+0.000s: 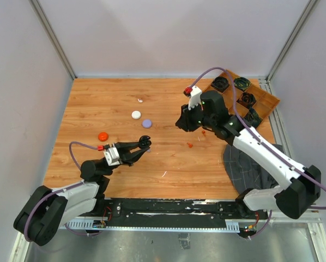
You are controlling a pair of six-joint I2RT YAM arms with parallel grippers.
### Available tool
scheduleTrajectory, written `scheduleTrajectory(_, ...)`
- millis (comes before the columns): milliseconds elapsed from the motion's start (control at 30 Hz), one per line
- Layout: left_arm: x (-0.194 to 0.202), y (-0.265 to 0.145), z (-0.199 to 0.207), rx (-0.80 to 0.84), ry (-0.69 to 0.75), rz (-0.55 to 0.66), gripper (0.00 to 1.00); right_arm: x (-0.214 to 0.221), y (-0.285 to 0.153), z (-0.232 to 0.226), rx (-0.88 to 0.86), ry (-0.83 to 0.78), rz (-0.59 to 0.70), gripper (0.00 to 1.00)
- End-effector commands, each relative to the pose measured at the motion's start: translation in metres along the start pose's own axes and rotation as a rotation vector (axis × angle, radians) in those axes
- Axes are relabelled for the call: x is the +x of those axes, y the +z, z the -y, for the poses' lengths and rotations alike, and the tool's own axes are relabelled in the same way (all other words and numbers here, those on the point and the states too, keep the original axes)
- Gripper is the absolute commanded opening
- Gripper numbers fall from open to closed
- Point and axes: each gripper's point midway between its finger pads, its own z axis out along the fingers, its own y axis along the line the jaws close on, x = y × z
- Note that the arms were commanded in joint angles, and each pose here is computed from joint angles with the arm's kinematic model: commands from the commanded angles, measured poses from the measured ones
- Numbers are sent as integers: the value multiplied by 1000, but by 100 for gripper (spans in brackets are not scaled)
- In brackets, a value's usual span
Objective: Insert the wireless bluetooth earbuds into the charging case
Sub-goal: Pick up the earbud from the center of the board, then place the earbud in the charging case.
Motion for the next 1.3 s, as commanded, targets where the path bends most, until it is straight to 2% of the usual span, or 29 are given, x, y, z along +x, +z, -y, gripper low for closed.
scheduleTrajectory(0,-20,0,-10,-59,39,84,0,-46,-22,-46,-180,-68,205,11)
scheduleTrajectory(200,-32,9,-18,-74,31,131,0,-76,-45,-84,-344,-58,385,11)
scheduleTrajectory(400,-44,15,-20,-73,1,179,0,-81,-60,-114,-453,-76,463,11)
scheduleTrajectory(733,-59,17,-18,-56,24,218,0,-70,-60,-149,-580,-75,520,11)
scheduleTrajectory(1267,-81,18,-7,1,19,273,0,-58,-42,-173,-647,-82,554,9)
